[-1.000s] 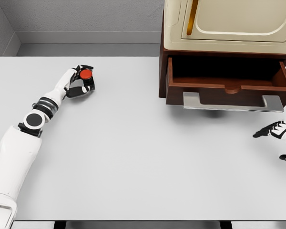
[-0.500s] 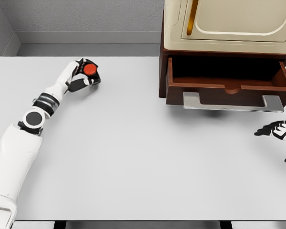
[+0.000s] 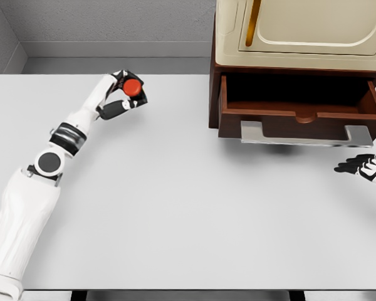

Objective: Put the switch into the drawer with left arm, and close the drawer with right arm

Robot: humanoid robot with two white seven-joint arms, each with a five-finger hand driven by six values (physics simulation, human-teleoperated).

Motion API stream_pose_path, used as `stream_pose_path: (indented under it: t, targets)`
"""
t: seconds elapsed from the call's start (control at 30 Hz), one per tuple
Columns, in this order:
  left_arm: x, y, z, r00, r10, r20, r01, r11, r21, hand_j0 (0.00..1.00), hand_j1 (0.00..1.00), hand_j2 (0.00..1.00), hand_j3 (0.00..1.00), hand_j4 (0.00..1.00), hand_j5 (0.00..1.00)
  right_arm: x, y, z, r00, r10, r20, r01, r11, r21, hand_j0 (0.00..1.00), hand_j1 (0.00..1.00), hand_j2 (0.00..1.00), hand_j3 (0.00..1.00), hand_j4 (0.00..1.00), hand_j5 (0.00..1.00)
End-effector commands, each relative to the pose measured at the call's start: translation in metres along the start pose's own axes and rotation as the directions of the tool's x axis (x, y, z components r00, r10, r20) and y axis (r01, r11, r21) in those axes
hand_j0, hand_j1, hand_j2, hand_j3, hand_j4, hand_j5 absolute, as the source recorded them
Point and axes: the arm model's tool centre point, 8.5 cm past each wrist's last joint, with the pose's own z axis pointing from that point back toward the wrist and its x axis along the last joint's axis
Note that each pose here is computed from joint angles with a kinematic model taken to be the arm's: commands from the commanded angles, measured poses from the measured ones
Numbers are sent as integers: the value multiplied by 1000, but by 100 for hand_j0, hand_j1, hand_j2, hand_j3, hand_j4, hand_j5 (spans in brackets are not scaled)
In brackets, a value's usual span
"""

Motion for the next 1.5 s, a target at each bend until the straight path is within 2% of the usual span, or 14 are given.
stream_pose_path:
  t: [0.0, 0.3, 0.53, 0.63, 0.7, 0.83, 0.87, 0.93, 1.07, 1.13, 1.2, 1.27, 1.37, 1.47]
  targets:
    - [21, 3, -5, 998, -7, 64, 7, 1000, 7, 37, 37, 37, 37, 37, 37, 0, -1, 0, 1000, -4, 1, 4, 1000, -6, 100, 100, 100, 100, 100, 100]
    - [61, -3, -2, 983, -44, 180, 43, 999, 7, 37, 37, 37, 37, 37, 37, -1, -1, 1, 1000, -6, -3, 6, 1000, -11, 100, 100, 100, 100, 100, 100]
    - [95, -7, 1, 952, -161, 262, 163, 987, 14, 37, 37, 37, 37, 37, 37, 0, -1, 0, 1000, -7, -2, 7, 1000, -11, 100, 100, 100, 100, 100, 100]
    - [97, -11, -2, 941, -228, 251, 234, 972, 8, 37, 37, 37, 37, 37, 37, -1, -1, 1, 1000, -6, -4, 6, 1000, -11, 100, 100, 100, 100, 100, 100]
    - [101, -12, -5, 935, -243, 257, 250, 968, 6, 37, 37, 37, 37, 37, 37, -1, -1, 1, 1000, -6, -4, 6, 1000, -10, 100, 100, 100, 100, 100, 100]
    - [111, -28, -15, 913, -309, 268, 318, 948, 10, 37, 37, 37, 37, 37, 37, -1, -1, 1, 1000, -6, -4, 6, 1000, -10, 100, 100, 100, 100, 100, 100]
    - [120, -32, -16, 897, -336, 287, 345, 938, 17, 37, 37, 37, 37, 37, 37, -1, -1, 1, 1000, -6, -4, 6, 1000, -10, 100, 100, 100, 100, 100, 100]
    - [123, -37, -18, 893, -343, 292, 353, 935, 20, 37, 37, 37, 37, 37, 37, -1, -1, 1, 1000, -4, -4, 4, 1000, -9, 100, 100, 100, 100, 100, 100]
    - [142, -48, -24, 877, -342, 337, 354, 935, 29, 37, 37, 37, 37, 37, 37, -1, -1, 1, 1000, -3, -3, 3, 1000, -6, 100, 100, 100, 100, 100, 100]
    - [150, -60, -29, 871, -346, 349, 357, 933, 32, 37, 37, 37, 37, 37, 37, -1, -1, 1, 1000, -3, -2, 3, 1000, -5, 100, 100, 100, 100, 100, 100]
    - [155, -66, -33, 858, -374, 351, 386, 922, 39, 37, 37, 37, 37, 37, 37, -1, -2, 1, 1000, -4, -2, 4, 1000, -4, 100, 100, 100, 100, 100, 100]
    - [160, -71, -35, 858, -366, 362, 377, 925, 42, 37, 37, 37, 37, 37, 37, -1, -1, 1, 1000, -6, -2, 6, 1000, -5, 100, 100, 100, 100, 100, 100]
    - [172, -81, -41, 842, -371, 391, 390, 920, 33, 37, 37, 37, 37, 37, 37, -1, 0, 0, 1000, -12, 0, 12, 1000, -7, 100, 100, 100, 100, 100, 100]
    - [180, -90, -46, 822, -405, 401, 427, 903, 36, 37, 37, 37, 37, 37, 37, 0, 2, 0, 1000, -18, -1, 18, 1000, -12, 100, 100, 100, 100, 100, 100]
